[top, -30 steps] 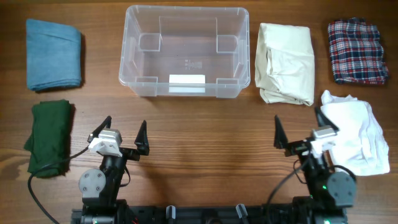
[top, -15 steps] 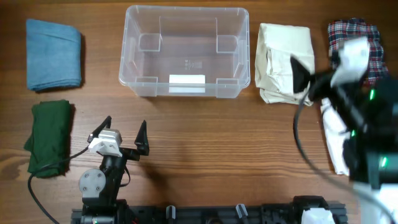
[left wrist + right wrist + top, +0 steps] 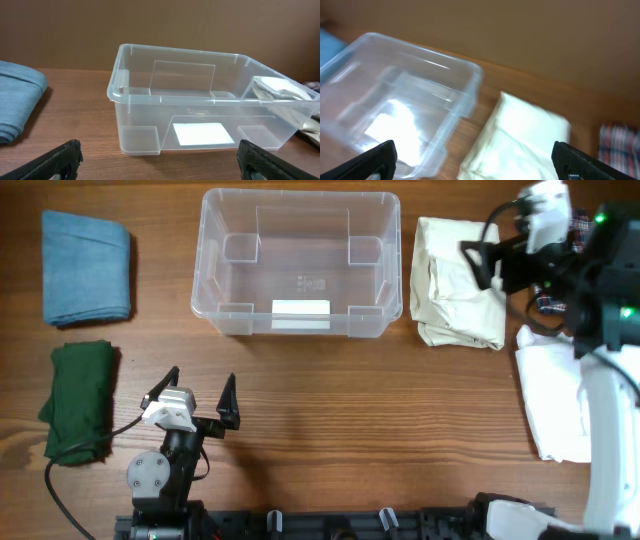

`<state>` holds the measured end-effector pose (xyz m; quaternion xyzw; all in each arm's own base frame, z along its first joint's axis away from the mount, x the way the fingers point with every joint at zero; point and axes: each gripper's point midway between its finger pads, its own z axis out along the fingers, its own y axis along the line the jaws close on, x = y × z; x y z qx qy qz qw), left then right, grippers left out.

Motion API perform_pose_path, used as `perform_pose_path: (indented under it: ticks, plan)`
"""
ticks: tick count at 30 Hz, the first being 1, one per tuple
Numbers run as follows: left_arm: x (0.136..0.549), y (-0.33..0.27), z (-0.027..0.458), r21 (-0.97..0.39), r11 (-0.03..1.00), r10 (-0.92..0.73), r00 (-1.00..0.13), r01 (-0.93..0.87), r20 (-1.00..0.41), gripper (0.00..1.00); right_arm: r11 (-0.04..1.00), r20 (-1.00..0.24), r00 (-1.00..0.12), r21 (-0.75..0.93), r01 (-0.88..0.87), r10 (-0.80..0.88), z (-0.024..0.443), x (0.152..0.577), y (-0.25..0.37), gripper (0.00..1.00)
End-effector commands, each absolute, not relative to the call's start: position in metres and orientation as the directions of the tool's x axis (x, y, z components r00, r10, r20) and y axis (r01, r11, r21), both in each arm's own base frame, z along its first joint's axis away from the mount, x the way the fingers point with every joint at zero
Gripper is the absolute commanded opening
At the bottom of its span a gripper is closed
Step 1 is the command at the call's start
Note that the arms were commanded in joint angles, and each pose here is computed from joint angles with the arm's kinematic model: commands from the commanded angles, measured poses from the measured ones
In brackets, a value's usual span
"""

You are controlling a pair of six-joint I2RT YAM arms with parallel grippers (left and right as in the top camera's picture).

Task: Pack container
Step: 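Reach the right gripper over to the cream folded garment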

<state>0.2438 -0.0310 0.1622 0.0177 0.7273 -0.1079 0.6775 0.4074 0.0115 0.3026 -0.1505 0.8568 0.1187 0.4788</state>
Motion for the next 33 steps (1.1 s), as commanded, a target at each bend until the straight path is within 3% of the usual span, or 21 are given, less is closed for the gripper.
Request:
perform_pose_path:
  ticks: [1, 6, 13, 22, 33]
  plan:
    - [0.244, -0.031, 0.16, -0.138, 0.976, -0.126, -0.084, 0.168, -0.989, 1.0, 0.946, -0.795, -0.606, 0.219, -0.239, 0.031, 0.269, 0.425, -0.029, 1.0]
    - [0.244, -0.031, 0.16, -0.139, 0.976, -0.126, -0.084, 0.168, -0.988, 1.0, 0.924, -0.683, -0.72, 0.344, -0.166, 0.125, 0.208, 0.436, -0.053, 1.0]
    - [0.244, -0.031, 0.16, -0.139, 0.976, -0.126, -0.084, 0.168, -0.988, 1.0, 0.927, -0.634, -0.773, 0.301, -0.225, 0.018, 0.147, 0.446, -0.066, 1.0]
    - [0.244, -0.031, 0.16, -0.138, 0.976, -0.126, -0.084, 0.168, -0.989, 1.0, 0.917, -0.499, -0.855, 0.391, -0.074, 0.144, 0.071, 0.448, -0.096, 1.0]
    - [0.244, -0.031, 0.16, -0.138, 0.976, -0.126, -0.083, 0.168, -0.989, 1.0, 0.874, -0.438, -0.878, 0.484, -0.049, 0.193, 0.035, 0.442, -0.099, 1.0]
